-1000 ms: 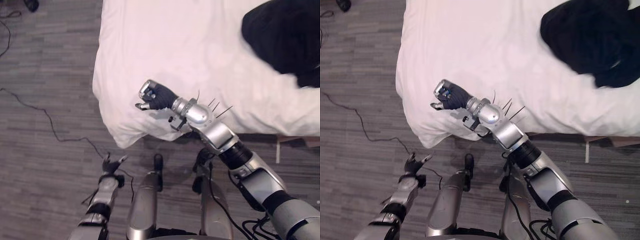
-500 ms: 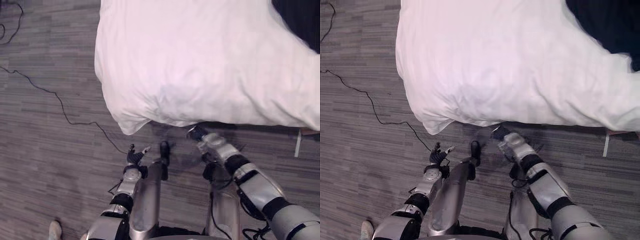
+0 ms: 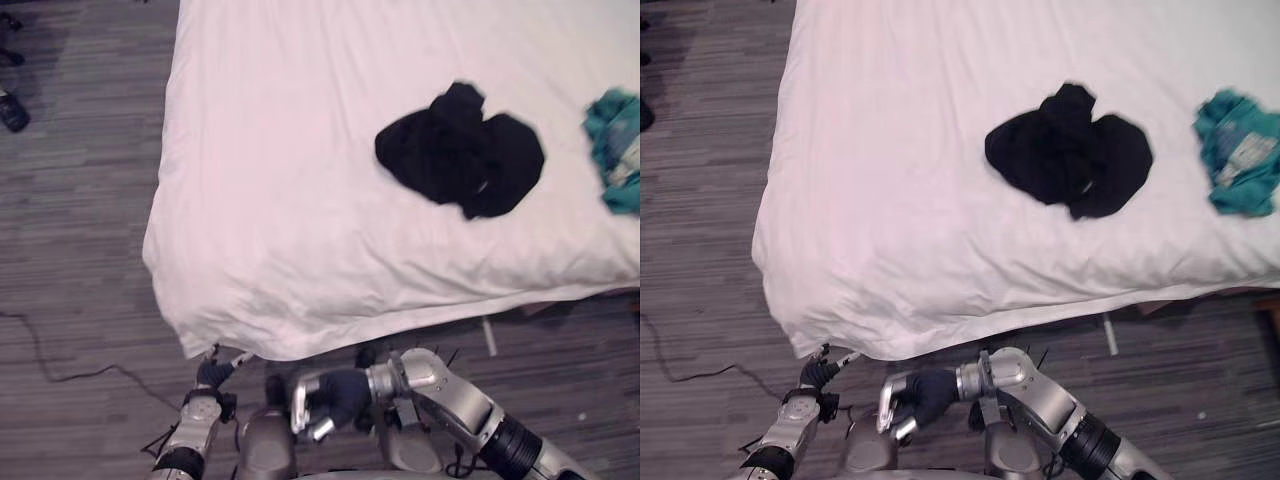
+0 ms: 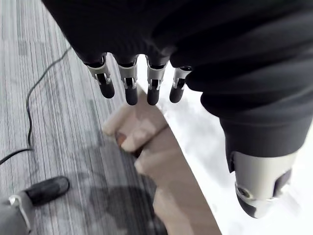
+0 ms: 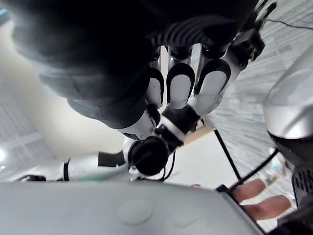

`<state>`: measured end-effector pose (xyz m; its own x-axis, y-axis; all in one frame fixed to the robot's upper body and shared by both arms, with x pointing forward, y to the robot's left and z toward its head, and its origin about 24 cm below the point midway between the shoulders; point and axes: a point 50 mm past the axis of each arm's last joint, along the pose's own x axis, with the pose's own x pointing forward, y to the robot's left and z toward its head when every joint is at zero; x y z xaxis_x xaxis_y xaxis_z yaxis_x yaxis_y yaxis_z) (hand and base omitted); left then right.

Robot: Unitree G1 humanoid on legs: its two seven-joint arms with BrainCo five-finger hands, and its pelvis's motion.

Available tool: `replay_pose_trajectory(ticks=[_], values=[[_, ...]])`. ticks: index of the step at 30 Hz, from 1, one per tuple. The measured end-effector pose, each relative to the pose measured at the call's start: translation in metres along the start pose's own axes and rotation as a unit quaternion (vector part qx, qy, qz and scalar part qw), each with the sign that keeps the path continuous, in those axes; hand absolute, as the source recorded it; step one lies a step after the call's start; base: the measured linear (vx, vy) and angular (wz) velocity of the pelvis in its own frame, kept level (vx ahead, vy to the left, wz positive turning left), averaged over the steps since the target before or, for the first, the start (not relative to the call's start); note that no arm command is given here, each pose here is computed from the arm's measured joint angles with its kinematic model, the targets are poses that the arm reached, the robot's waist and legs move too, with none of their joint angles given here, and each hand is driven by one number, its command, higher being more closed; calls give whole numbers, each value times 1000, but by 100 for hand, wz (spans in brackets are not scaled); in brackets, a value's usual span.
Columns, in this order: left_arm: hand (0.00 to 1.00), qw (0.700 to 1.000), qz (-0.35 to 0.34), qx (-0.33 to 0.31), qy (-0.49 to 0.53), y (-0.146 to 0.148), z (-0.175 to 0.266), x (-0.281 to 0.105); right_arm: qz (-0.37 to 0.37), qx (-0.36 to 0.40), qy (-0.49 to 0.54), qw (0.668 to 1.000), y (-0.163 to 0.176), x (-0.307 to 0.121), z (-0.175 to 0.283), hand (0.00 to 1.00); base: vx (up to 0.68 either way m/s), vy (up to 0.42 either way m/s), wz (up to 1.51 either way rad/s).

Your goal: Tidy the bed and pick cloth on bed and put in laundry

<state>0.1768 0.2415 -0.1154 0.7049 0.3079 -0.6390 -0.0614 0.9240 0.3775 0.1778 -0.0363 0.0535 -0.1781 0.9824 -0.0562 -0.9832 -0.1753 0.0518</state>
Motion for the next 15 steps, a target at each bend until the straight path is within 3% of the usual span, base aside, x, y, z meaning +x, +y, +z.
replay_pose_trajectory(ticks=[5, 8, 12, 15], values=[[0, 996, -43, 46, 70, -5, -43, -15, -39, -25, -36, 998, -21, -15, 23, 100, 2, 89, -15], [0, 993, -64, 58, 86, -10, -53, -20, -90, -60, -102, 989, -51, -24, 59, 100, -60, 73, -10], [0, 993, -67, 58, 71, -13, -41, -15, -164, -90, -139, 972, -88, -30, 91, 100, -80, 23, 9], [0, 995, -78, 59, 20, -26, -6, -3, -241, -142, -166, 946, -116, -45, 132, 100, -176, 36, 13]])
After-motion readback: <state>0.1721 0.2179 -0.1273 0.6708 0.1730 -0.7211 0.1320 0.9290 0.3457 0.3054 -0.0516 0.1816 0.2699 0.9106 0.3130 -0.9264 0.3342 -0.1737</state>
